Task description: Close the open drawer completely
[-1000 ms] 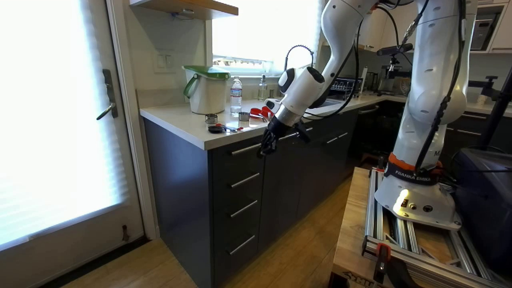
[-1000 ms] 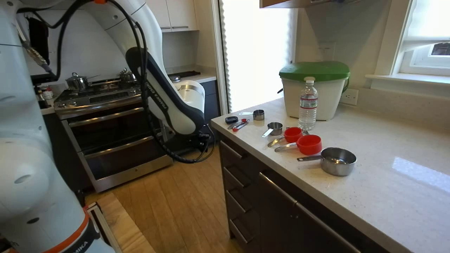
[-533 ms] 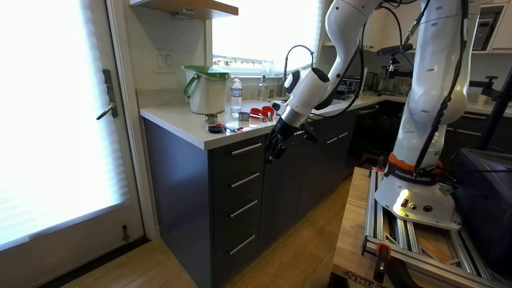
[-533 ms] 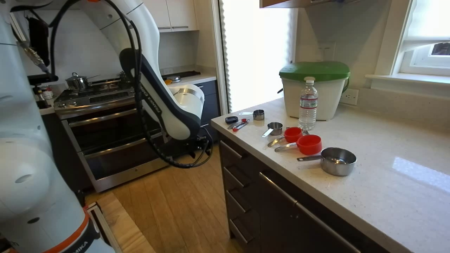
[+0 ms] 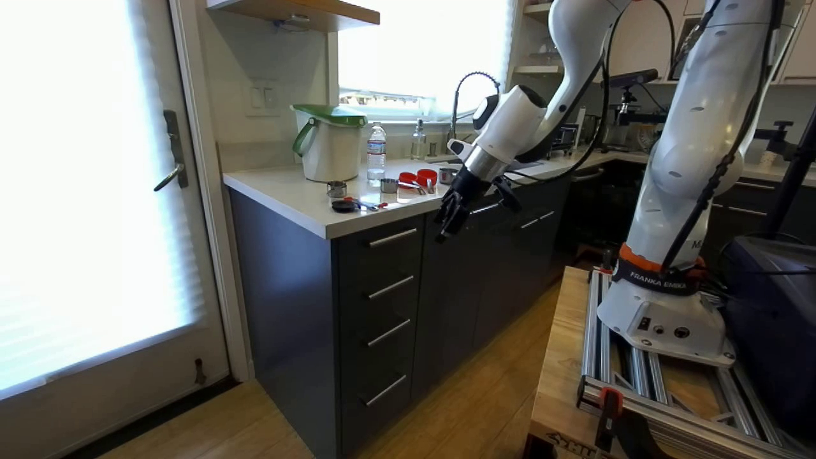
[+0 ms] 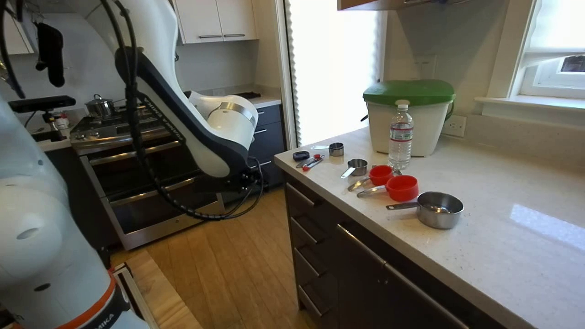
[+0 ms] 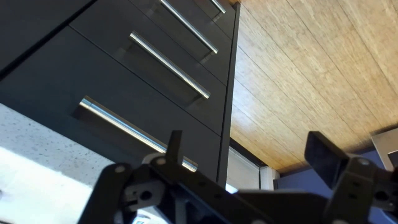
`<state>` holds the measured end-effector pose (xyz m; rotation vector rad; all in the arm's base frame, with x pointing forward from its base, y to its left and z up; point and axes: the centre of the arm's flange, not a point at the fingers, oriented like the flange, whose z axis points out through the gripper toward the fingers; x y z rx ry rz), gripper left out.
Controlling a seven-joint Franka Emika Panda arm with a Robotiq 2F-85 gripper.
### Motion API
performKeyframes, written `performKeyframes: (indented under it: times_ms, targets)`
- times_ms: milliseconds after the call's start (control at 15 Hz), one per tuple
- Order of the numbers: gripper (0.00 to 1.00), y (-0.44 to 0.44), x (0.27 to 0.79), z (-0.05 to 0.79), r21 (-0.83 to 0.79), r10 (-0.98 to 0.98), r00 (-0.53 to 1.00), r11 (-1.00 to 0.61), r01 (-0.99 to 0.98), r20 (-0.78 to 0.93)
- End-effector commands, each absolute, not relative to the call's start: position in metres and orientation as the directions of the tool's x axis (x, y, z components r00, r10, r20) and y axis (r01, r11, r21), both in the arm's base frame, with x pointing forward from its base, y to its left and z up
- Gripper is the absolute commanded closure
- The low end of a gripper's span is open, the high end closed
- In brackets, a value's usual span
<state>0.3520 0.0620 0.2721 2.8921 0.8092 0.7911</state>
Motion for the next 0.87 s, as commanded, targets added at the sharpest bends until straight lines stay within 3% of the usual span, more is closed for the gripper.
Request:
performKeyframes:
  times_ms: [0, 467, 533, 800]
  targets:
    - [0.01, 0.064, 0.325, 0.328, 0.129, 0.355, 0.756, -0.93, 0.343, 0.55]
    - [0.0, 0.058, 0.306, 0.365, 0.082, 0.221, 0.744, -0.972, 0.219, 0.63]
    - [0.0, 0.057, 0.337, 0.333, 0.088, 0.243, 0.744, -0.966, 0.242, 0.622]
    - [0.0, 0.054, 0.337, 0.339, 0.091, 0.231, 0.737, -0.97, 0.225, 0.635]
